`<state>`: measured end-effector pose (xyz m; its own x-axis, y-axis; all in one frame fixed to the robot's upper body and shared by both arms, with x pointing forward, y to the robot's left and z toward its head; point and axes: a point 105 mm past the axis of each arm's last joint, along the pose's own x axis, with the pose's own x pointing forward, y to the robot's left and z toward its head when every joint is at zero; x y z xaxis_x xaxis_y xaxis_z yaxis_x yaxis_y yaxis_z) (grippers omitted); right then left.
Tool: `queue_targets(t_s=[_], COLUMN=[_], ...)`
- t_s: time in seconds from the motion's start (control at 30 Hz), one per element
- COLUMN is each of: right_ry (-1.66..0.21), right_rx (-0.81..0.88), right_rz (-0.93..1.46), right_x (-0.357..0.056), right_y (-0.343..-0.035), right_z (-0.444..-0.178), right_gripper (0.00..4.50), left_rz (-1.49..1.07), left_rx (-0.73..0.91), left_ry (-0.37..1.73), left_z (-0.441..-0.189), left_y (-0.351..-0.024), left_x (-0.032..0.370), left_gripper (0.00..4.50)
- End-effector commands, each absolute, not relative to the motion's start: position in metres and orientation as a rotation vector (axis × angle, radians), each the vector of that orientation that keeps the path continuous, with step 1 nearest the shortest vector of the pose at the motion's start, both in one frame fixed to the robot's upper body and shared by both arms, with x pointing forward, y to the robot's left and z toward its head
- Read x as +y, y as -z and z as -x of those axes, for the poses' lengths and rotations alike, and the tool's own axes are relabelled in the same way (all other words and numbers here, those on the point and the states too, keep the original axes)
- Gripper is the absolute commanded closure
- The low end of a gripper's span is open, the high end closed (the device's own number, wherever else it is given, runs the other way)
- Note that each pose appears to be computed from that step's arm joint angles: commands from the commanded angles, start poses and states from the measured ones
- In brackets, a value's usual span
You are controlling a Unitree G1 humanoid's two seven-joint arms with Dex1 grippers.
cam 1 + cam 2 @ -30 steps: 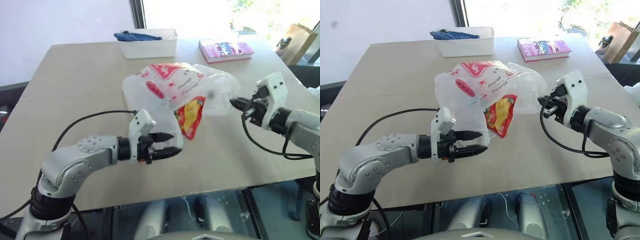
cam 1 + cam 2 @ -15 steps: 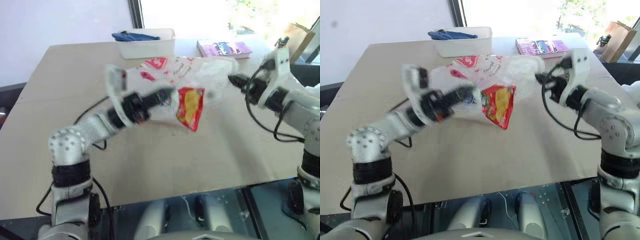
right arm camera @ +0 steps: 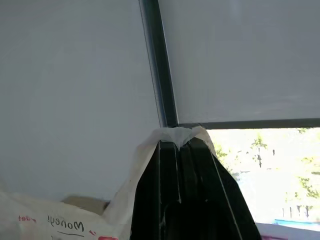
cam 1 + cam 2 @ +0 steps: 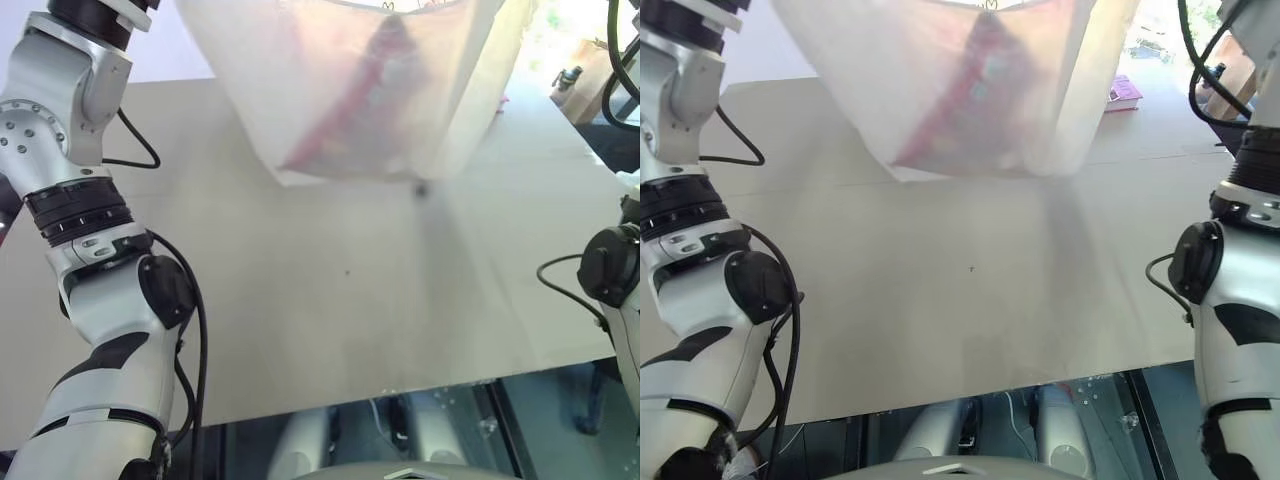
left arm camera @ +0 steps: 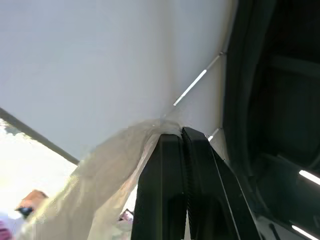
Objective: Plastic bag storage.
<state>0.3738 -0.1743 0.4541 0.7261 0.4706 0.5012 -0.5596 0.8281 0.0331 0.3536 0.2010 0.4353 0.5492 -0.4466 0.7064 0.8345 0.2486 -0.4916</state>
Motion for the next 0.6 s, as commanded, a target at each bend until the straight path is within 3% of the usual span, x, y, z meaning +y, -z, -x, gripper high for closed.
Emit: queue_targets(t_s=[0.03, 0.17, 0.2, 0.37, 0.53, 0.6], right_ry=[-0.429, -0.555, -0.531, -0.424, -0.465, -0.468], right_rx=[-0.573, -0.479, -0.517, -0.503, -0.451, -0.395], right_rz=[-0.079, 0.010, -0.075, 0.040, 0.122, 0.125], right_x=[-0.208, -0.182, -0.191, -0.208, -0.200, -0.203], right_y=[-0.472, -0.446, -0.460, -0.456, -0.430, -0.406], right_z=[-0.366, -0.362, -0.358, -0.364, -0.363, -0.360], right_gripper=[4.50, 4.50, 4.50, 4.50, 4.50, 4.50], left_rz=[0.873, 0.909, 0.995, 0.885, 0.881, 0.818], left_rx=[-0.494, -0.517, -0.549, -0.417, -0.332, -0.281], left_ry=[0.892, 0.897, 0.863, 0.906, 0.924, 0.907], left_z=[-0.360, -0.369, -0.374, -0.387, -0.388, -0.382], left_y=[-0.443, -0.443, -0.448, -0.422, -0.401, -0.378], left_x=[0.196, 0.196, 0.210, 0.178, 0.163, 0.159], left_gripper=[4.41, 4.41, 4.41, 4.41, 4.41, 4.41])
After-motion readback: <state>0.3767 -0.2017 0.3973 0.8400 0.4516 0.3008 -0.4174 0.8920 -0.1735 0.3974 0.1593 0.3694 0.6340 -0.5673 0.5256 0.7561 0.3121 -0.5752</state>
